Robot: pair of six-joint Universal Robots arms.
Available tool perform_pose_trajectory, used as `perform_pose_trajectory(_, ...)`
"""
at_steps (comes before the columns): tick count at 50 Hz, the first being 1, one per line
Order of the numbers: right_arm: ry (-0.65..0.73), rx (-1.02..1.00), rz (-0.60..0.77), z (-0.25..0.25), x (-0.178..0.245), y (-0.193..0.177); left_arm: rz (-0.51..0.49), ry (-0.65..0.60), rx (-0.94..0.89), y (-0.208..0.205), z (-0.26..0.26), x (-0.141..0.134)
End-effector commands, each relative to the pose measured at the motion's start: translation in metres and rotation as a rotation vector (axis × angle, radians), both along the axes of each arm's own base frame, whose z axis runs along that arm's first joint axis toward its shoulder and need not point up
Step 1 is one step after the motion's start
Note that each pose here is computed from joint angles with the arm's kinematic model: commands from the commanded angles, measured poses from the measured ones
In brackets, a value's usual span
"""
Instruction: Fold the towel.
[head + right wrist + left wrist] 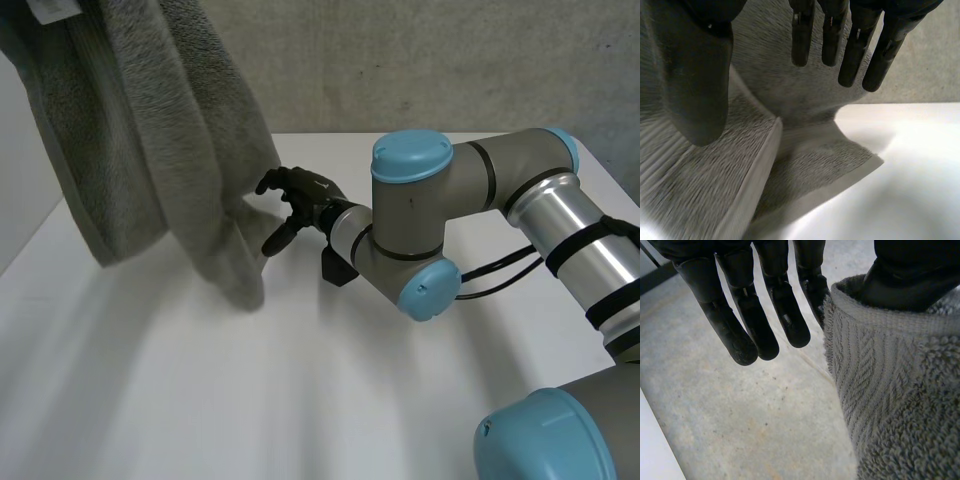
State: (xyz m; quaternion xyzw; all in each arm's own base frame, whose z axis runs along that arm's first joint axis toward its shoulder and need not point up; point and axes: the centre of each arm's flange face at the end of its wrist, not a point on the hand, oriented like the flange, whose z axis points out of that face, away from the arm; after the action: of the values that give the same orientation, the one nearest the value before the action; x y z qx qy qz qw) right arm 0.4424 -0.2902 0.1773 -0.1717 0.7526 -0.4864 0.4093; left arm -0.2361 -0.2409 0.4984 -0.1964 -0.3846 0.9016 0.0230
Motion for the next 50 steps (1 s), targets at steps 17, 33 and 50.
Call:
perform_pose_trajectory(17,0.000,0.248,0.293,-0.044,0.031,0.077,0.002,-0.044,0.090,-0.011,-0.030,-0.005)
perform_pose_trajectory(33,0.095,0.174,0.237,-0.031,-0.012,0.029,0.101,-0.087,0.246,-0.068,-0.082,0.013)
perform_pose_trajectory(50,0.245,-0.238,0.006,0.061,-0.060,-0.010,0.086,-0.115,0.341,-0.067,-0.114,0.011)
